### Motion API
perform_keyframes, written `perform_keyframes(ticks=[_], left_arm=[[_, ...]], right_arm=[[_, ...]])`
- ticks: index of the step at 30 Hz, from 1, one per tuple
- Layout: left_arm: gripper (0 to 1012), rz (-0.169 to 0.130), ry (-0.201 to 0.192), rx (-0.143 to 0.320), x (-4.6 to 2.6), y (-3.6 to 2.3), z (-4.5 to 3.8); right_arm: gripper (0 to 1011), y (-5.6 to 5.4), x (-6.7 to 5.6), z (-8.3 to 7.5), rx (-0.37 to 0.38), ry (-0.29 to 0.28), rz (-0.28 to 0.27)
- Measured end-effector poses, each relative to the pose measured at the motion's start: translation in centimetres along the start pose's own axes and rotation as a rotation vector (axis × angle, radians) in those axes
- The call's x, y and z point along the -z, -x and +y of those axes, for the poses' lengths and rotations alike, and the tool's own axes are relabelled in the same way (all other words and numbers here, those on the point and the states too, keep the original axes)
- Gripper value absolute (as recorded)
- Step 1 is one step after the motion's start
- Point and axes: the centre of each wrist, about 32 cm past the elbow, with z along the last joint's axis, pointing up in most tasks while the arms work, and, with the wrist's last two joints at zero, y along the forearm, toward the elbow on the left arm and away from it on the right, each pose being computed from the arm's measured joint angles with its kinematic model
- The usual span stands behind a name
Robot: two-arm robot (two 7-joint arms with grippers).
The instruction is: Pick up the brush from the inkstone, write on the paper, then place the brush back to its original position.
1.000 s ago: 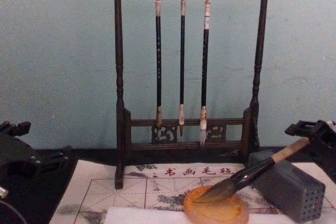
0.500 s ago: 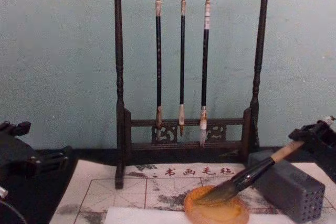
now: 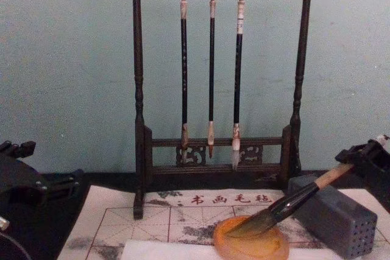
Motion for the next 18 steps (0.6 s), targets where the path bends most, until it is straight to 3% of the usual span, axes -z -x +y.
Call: perform_keyframes(ticks=[5,18], left_arm=[[1001,0.0,0.0,0.0,0.0,0.0,0.0],[1001,0.0,0.0,0.0,0.0,0.0,0.0]], right_arm=[[187,0.0,-0.1,0.0,-0.005,-0.002,-0.003],[187,0.6,-1.2,0.0,-0.105,-0.029,-0.055]])
